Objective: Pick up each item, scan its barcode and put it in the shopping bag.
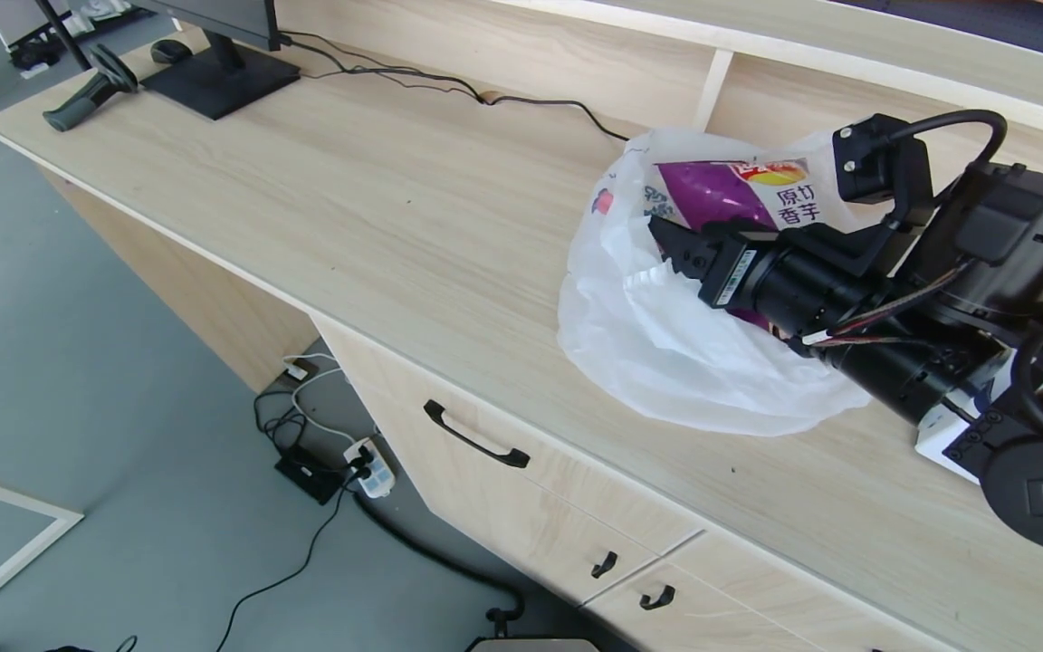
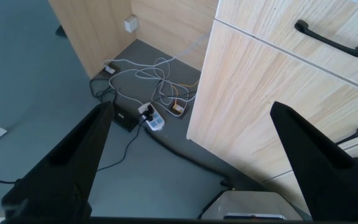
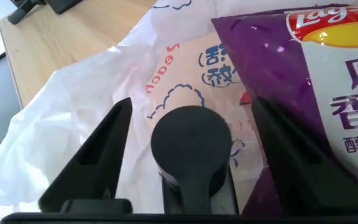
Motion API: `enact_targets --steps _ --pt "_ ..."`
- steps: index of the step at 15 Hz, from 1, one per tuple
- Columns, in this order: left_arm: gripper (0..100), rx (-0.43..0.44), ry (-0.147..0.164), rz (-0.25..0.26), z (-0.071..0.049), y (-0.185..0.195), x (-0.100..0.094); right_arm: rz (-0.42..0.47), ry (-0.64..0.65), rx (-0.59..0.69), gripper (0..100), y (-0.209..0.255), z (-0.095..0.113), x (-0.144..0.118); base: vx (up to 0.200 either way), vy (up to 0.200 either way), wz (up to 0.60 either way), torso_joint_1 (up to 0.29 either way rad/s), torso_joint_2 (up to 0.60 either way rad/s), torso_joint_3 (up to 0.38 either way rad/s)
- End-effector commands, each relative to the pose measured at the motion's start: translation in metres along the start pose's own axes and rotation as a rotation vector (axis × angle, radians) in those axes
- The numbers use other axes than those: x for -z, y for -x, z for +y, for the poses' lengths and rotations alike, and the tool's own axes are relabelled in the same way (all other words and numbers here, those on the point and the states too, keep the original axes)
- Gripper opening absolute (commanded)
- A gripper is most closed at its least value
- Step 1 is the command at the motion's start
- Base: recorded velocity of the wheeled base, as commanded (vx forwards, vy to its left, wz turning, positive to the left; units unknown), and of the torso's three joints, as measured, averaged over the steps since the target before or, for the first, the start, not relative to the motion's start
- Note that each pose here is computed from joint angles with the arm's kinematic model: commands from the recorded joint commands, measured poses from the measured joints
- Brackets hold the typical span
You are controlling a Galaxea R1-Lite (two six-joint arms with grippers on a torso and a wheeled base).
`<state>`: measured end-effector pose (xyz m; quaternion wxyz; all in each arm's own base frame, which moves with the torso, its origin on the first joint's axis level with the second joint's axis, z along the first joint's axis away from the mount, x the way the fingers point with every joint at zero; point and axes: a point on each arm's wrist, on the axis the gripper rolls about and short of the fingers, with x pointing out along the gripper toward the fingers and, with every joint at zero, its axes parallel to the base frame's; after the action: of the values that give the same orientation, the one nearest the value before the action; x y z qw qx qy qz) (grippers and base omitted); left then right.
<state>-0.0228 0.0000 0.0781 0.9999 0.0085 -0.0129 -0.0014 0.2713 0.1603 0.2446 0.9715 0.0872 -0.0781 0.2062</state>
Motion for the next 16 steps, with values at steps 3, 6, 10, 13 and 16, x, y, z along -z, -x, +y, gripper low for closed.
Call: enact_targets --steps 3,6,10,13,16 --pt "100 0.0 0.0 0.001 0.0 0.0 0.0 -0.002 -0.005 0.004 100 0.0 -0.001 -0.001 0.0 0.0 0.0 0.0 0.0 0.0" --pt "100 0.0 0.002 0.001 0.0 0.0 0.0 -0.028 -0.001 0.007 100 0.002 -0.001 -0.008 0.0 0.0 0.0 0.0 0.0 0.0" --pt "100 0.0 0.002 0.003 0.0 0.0 0.0 -0.111 0.056 -0.051 100 0.01 0.012 -0.037 0.0 0.0 0.0 0.0 0.0 0.0" --pt "100 0.0 0.002 0.003 0.0 0.0 0.0 -0.157 0.081 -0.059 100 0.011 0.015 -0.059 0.0 0.0 0.0 0.0 0.0 0.0" --pt "100 0.0 0.002 0.003 0.0 0.0 0.0 -0.203 0.103 -0.051 100 0.025 0.014 -0.077 0.0 0.0 0.0 0.0 0.0 0.0"
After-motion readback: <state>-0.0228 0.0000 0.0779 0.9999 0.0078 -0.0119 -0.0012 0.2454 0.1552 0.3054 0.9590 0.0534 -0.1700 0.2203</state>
